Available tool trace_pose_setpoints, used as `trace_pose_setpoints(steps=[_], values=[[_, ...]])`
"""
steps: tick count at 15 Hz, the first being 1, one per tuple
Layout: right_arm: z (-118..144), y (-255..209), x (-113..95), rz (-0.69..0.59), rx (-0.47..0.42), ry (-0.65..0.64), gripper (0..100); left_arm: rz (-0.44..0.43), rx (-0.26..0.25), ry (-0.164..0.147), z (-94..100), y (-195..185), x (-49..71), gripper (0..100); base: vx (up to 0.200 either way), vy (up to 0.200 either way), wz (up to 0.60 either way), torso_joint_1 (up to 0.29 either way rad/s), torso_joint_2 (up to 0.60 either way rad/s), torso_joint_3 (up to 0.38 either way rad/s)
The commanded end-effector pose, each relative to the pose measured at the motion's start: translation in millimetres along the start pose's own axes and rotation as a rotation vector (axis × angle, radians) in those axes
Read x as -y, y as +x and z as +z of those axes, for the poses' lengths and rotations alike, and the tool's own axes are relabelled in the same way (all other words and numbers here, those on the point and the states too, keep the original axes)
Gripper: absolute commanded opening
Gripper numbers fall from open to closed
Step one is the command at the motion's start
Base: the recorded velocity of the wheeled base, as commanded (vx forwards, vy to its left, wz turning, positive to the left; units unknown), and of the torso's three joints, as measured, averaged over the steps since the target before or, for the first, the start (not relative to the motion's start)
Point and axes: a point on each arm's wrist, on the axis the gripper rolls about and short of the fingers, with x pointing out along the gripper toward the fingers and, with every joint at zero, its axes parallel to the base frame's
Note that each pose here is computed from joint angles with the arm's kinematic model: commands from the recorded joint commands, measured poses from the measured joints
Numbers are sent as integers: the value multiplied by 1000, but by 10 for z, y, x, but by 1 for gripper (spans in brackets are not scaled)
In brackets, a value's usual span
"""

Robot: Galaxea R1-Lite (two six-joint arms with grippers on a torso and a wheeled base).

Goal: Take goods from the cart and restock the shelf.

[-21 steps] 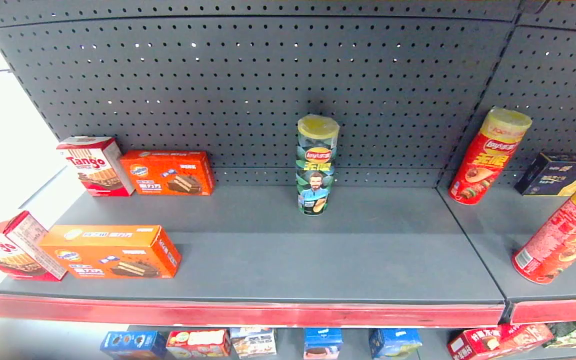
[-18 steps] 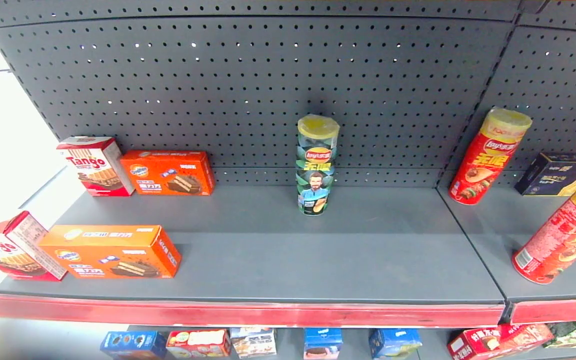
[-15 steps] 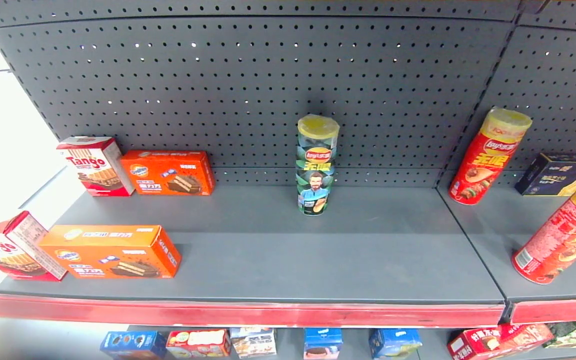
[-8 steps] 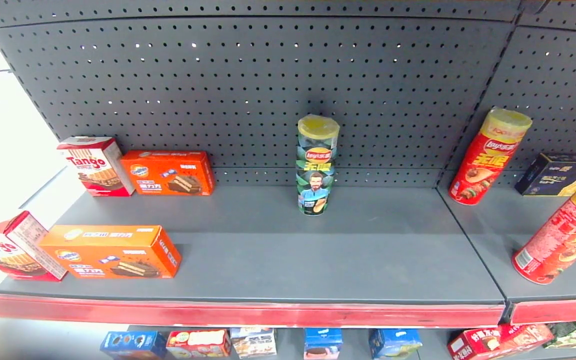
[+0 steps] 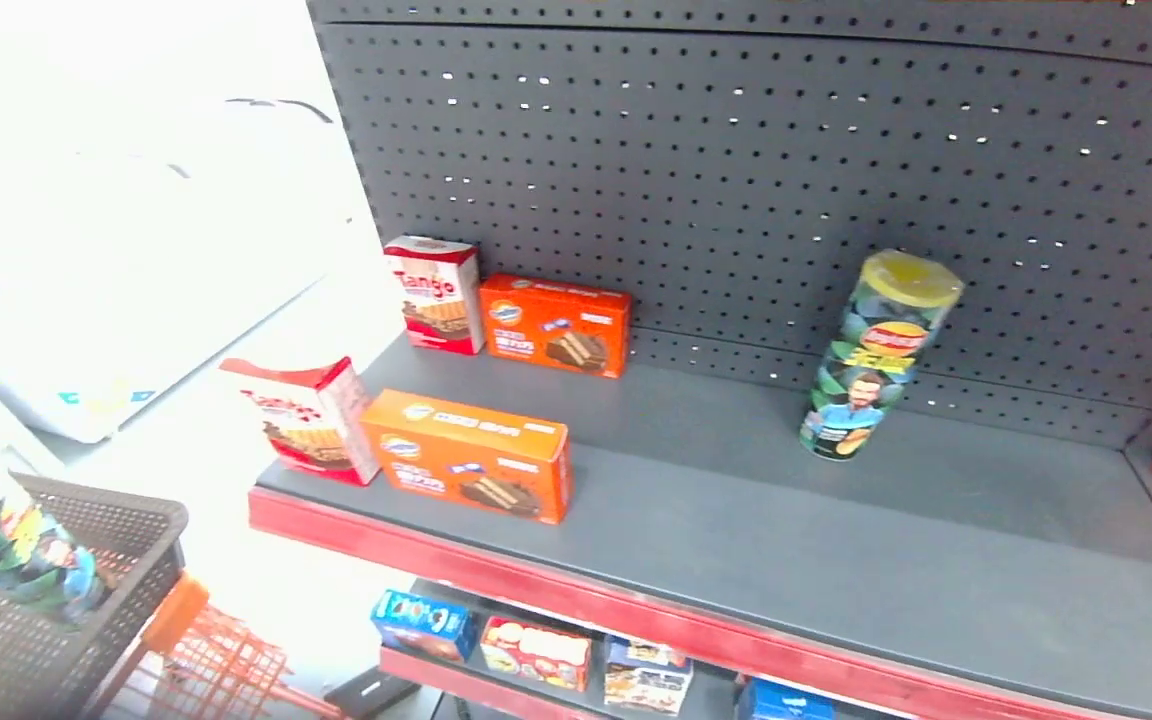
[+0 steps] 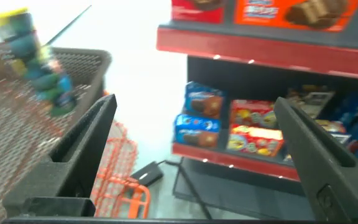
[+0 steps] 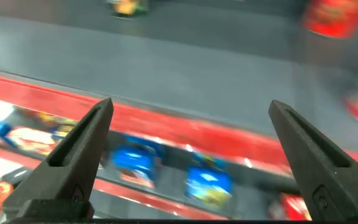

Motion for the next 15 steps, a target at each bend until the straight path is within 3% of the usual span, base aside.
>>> trace_pose_setpoints(steps=[1,4,15], values=[[0,1,0,1,-1,0,100,0,-1,0,0,1,0,100,0,0,600,2,-2,2],[0,1,0,1,-1,0,100,0,0,0,2,1,0,100,0,0,600,4,6,4],[0,1,0,1,-1,-1,100,-1,-1,2,0,1,0,100,0,0,0,0,0,0]])
